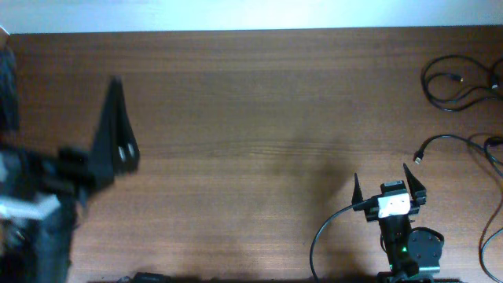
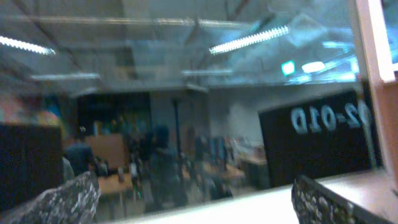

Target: Untangle cables

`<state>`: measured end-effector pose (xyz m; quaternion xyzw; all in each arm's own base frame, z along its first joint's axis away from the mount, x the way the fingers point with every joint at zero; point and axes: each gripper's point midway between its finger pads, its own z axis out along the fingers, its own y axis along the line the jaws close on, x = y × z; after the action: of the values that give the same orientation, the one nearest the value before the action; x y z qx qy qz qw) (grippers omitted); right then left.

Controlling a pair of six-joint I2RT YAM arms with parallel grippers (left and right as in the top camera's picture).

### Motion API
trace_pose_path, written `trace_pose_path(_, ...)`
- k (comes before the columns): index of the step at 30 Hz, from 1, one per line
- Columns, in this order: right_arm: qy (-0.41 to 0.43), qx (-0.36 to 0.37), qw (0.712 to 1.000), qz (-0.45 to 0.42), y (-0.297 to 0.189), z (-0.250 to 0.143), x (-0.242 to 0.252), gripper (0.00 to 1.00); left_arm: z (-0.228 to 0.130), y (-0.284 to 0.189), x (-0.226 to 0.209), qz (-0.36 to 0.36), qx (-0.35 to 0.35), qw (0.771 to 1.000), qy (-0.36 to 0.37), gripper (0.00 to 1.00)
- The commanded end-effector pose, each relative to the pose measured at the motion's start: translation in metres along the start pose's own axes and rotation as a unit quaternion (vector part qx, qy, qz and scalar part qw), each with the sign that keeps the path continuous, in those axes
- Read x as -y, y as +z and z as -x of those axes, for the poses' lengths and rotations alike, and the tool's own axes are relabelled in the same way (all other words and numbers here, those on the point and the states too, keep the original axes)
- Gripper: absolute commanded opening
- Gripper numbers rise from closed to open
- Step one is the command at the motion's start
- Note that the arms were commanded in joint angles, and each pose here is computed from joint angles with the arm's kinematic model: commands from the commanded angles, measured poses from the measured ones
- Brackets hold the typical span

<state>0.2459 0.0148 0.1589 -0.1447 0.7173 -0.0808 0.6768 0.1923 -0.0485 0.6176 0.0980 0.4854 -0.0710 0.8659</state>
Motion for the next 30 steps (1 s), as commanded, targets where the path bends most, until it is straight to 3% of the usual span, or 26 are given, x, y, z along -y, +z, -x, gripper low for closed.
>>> trace_pose_path(1, -0.001, -0.002, 1.0, -0.002, 0.0, -0.002, 0.001, 0.99, -0.048, -0.036, 0.019, -0.04, 0.005, 0.999, 0.019, 0.99)
trace_pose_path(8, -0.001, -0.002, 1.0, -0.002, 0.0, -0.002, 0.001, 0.99, -0.169, -0.116, 0.032, -0.039, 0.003, 0.999, 0.033, 0.99)
trace_pose_path(11, -0.001, -0.002, 1.0, -0.002, 0.0, -0.002, 0.001, 0.99, -0.204, -0.135, 0.031, -0.028, 0.053, 0.997, 0.051, 0.99)
trace_pose_path(15, -0.001, -0.002, 1.0, -0.002, 0.0, -0.002, 0.001, 0.99, -0.275, -0.15, 0.026, -0.009, -0.001, 0.999, 0.043, 0.99)
trace_pose_path(21, -0.001, -0.002, 1.0, -0.002, 0.0, -0.002, 0.001, 0.99, -0.315, -0.154, 0.017, 0.013, -0.078, 0.996, 0.035, 0.99)
trace_pose_path(24, -0.001, -0.002, 1.0, -0.002, 0.0, -0.002, 0.001, 0.99, -0.363, -0.167, 0.008, 0.042, -0.179, 0.983, 0.027, 0.99)
trace_pose_path(27, -0.001, -0.002, 1.0, -0.002, 0.0, -0.002, 0.001, 0.99, -0.42, -0.198, 0.004, 0.052, -0.308, 0.949, 0.038, 0.99)
trace_pose_path(30, -0.001, -0.002, 1.0, -0.002, 0.0, -0.002, 0.001, 0.99, -0.42, -0.199, -0.001, 0.066, -0.31, 0.947, 0.042, 0.99)
